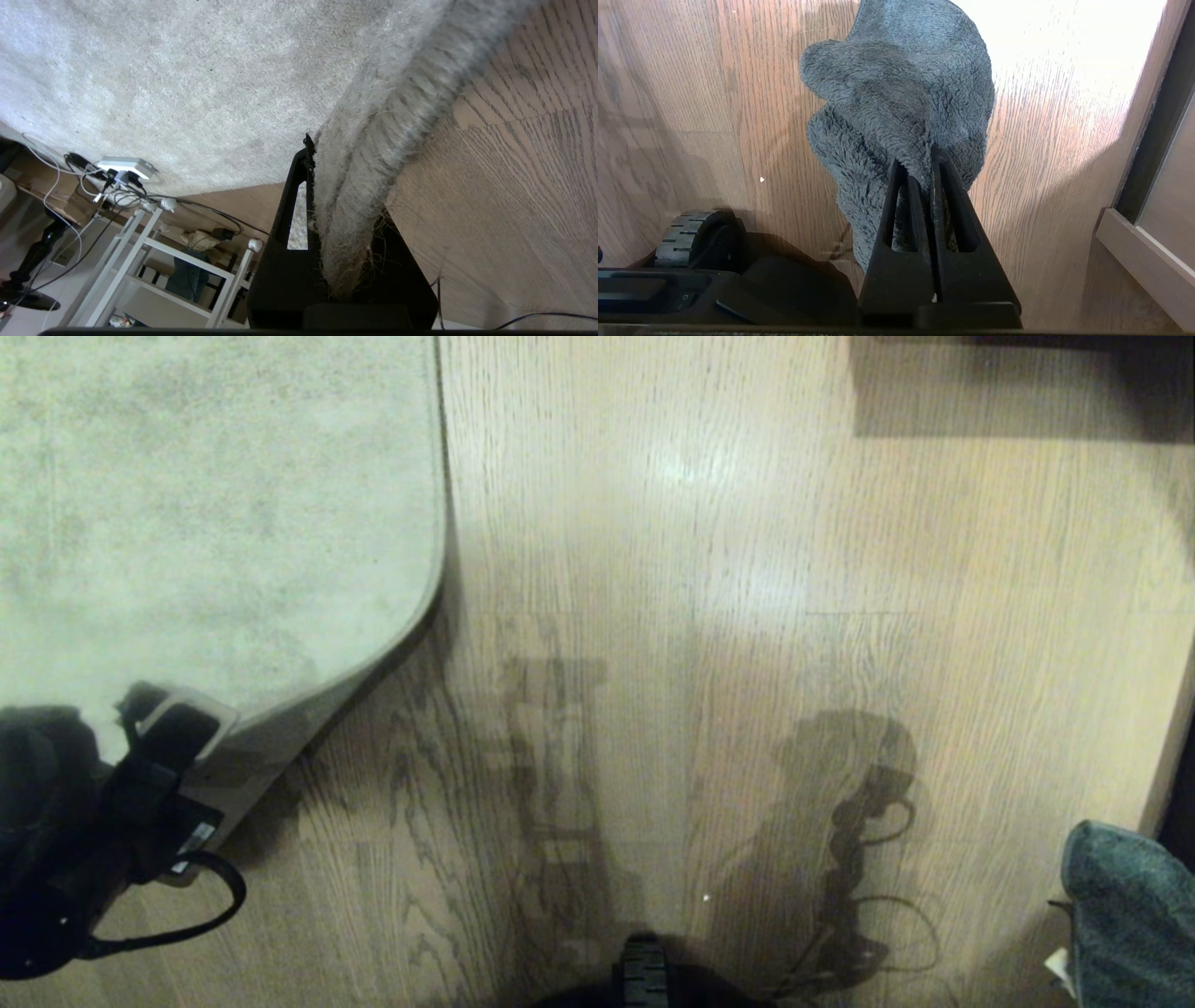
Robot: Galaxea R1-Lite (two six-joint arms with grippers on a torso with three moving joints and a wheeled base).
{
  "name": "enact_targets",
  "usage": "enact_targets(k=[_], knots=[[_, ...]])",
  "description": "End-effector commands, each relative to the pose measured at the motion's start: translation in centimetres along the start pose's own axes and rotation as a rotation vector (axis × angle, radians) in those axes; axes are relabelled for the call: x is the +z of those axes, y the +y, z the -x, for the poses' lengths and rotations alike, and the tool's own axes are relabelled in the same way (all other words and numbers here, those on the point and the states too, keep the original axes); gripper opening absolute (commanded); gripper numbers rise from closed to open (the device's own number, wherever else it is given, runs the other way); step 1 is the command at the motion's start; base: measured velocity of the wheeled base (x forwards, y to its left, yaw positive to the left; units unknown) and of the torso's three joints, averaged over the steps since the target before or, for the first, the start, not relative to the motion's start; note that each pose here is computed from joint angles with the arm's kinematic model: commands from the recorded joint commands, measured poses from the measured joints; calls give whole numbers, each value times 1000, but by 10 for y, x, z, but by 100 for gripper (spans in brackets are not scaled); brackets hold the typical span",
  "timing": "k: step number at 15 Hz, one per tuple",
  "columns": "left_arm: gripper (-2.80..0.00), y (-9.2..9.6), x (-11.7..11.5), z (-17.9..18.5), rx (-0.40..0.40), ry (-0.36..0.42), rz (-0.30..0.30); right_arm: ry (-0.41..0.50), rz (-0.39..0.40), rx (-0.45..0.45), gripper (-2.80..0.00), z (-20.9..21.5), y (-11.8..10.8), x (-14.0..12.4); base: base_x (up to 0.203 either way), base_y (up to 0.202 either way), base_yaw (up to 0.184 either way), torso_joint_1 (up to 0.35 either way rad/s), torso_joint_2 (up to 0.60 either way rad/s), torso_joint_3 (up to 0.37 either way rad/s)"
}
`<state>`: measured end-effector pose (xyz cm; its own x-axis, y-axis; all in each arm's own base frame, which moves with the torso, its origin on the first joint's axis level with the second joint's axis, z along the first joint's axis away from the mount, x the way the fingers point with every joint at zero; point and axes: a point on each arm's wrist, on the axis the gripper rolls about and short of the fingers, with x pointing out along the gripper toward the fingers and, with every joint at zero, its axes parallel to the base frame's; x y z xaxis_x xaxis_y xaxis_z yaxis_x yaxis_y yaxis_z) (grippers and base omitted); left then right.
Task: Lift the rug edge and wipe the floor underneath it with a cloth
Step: Lift up the carpet
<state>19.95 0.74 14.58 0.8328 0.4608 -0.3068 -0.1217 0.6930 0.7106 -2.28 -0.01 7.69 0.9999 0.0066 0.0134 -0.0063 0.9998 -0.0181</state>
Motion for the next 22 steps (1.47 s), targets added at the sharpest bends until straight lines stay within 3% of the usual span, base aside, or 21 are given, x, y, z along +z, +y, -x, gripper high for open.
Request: enact_targets(k=[1,16,22], knots=[[-280,1,0,1,6,-2,0,0,0,3,-280,0,0,0,0,0,0,0,0,0],[-280,11,-4,-5,49,26,25,0,0,1,-280,0,0,0,0,0,0,0,0,0],[-280,14,-4,-7,12,-8,36,0,0,1,-280,0,0,0,0,0,0,0,0,0]])
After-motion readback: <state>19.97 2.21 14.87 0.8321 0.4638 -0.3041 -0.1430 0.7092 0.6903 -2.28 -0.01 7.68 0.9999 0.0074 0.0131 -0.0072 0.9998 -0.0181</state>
